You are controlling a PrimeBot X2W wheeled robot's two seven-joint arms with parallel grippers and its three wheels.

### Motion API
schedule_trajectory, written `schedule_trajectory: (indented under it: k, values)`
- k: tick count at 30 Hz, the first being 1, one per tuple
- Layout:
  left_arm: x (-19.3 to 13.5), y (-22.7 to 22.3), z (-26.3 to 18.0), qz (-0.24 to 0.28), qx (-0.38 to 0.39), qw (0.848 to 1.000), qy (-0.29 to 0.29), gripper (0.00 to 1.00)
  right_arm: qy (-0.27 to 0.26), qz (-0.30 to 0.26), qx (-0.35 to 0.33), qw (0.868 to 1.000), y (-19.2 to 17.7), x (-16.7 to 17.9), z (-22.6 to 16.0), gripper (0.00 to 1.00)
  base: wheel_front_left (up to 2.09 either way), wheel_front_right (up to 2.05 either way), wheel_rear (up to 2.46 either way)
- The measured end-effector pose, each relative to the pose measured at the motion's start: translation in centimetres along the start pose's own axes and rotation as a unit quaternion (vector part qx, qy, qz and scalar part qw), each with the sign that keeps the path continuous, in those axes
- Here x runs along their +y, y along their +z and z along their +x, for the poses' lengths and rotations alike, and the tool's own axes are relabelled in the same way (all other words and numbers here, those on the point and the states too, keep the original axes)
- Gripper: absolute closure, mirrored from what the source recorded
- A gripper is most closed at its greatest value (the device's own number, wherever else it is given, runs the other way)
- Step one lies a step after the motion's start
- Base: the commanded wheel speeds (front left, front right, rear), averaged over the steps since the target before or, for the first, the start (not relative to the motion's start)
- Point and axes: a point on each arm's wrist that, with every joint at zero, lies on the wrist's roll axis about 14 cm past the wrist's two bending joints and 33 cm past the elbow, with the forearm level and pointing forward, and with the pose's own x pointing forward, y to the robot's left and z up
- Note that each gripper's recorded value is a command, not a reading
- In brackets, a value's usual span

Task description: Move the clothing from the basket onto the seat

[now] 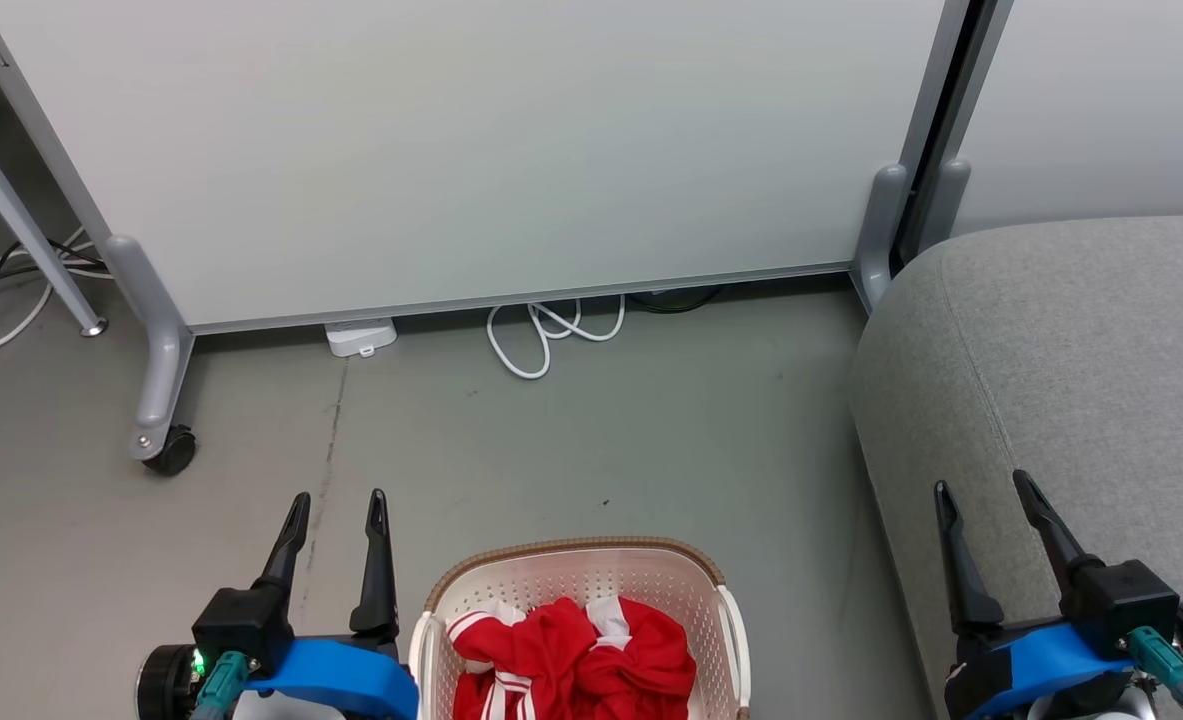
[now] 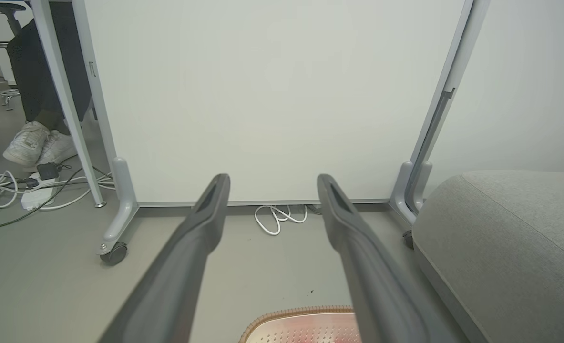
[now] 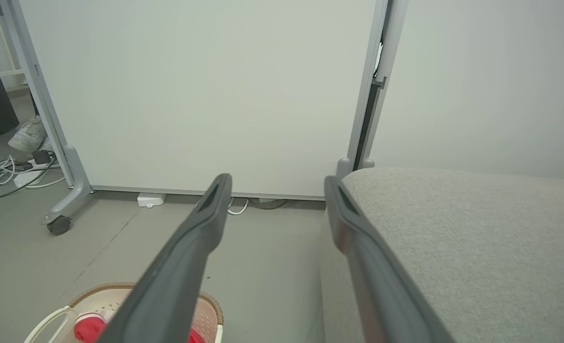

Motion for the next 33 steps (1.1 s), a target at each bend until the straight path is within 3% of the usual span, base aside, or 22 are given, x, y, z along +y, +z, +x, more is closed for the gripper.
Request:
schedule_trajectory:
  k: [11, 20, 33]
  values:
    - [-0.3, -0.9, 0.2, 0.007, 0.015, 1.0, -0.006, 0.0, 0.002, 0.0, 0.004, 1.0, -0.3, 0.1, 0.0, 0.0, 0.0, 0.0, 0.0]
    - [-1.5, -6.3, 1.1, 0.007, 0.1, 0.995, -0.029, 0.0, 0.005, -0.001, 0.002, 1.0, -0.2, 0.2, 0.6, 0.0, 0.0, 0.0, 0.0]
    - [-3.6, -17.2, 3.9, 0.03, 0.266, 0.959, -0.091, 0.0, -0.022, 0.005, 0.035, 0.999, -3.4, -2.0, 2.9, 0.0, 0.0, 0.0, 0.0]
